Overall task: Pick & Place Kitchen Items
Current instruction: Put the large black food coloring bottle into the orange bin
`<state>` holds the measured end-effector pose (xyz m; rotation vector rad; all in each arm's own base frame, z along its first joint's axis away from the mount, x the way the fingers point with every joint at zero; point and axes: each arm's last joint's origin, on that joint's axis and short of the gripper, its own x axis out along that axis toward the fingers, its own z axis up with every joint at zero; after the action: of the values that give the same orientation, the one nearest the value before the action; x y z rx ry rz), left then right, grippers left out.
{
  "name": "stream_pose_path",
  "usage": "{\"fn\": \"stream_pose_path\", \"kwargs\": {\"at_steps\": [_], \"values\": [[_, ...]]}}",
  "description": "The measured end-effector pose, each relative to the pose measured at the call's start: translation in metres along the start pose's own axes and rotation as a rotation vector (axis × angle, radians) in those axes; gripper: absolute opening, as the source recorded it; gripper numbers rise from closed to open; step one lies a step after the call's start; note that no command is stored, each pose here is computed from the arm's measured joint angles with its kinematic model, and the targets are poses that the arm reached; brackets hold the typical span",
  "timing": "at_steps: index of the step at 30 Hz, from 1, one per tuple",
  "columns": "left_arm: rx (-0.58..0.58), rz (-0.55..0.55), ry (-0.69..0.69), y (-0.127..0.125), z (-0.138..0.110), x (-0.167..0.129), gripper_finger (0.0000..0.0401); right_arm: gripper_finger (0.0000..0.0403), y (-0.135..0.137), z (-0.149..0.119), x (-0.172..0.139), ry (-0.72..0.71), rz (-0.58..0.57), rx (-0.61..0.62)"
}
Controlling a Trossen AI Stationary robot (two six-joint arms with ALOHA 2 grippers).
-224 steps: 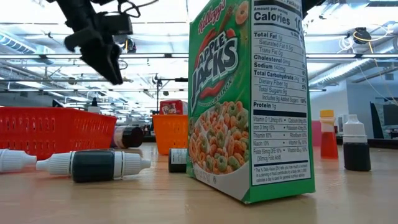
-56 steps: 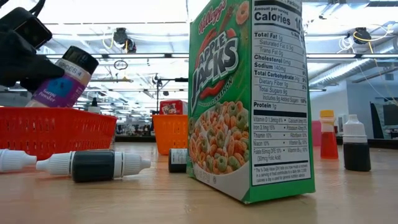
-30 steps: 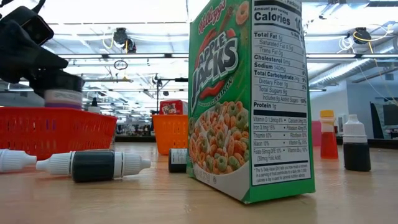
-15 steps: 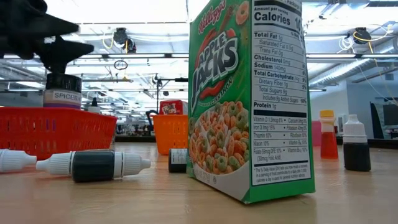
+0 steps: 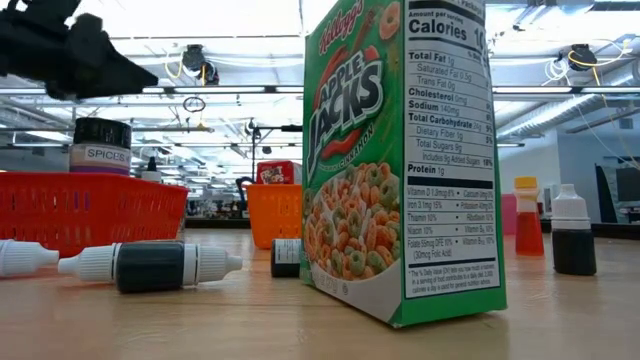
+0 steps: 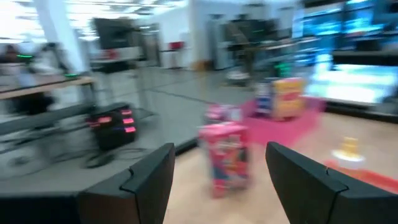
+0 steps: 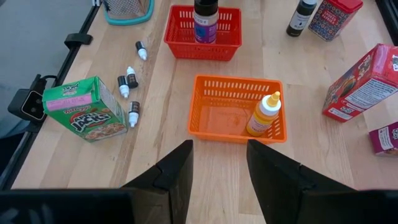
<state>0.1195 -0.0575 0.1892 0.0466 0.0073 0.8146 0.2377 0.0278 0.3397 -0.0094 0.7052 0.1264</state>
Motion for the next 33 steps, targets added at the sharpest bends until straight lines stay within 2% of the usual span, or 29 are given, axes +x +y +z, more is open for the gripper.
{"fn": "stream_pose_path", "kwargs": {"at_steps": [2, 7, 17, 26, 33], "values": [[-0.002, 0.087, 0.014, 0.002, 0.0, 0.001, 0.0255, 0.0141, 0.0, 0.0, 0.0, 0.0, 0.0, 0.0], [-0.038, 0.14, 0.015, 0.005, -0.007, 0.006, 0.0255, 0.0141, 0.0, 0.0, 0.0, 0.0, 0.0, 0.0], [-0.017, 0.243, 0.021, 0.011, -0.026, 0.019, 0.0255, 0.0141, 0.0, 0.0, 0.0, 0.0, 0.001, 0.003], [-0.087, 0.171, 0.112, 0.018, -0.046, 0.032, 0.0255, 0.0141, 0.0, 0.0, 0.0, 0.0, 0.001, 0.0], [-0.141, 0.235, 0.201, 0.031, -0.06, 0.041, 0.0255, 0.0141, 0.0, 0.0, 0.0, 0.0, 0.001, 0.0]]}}
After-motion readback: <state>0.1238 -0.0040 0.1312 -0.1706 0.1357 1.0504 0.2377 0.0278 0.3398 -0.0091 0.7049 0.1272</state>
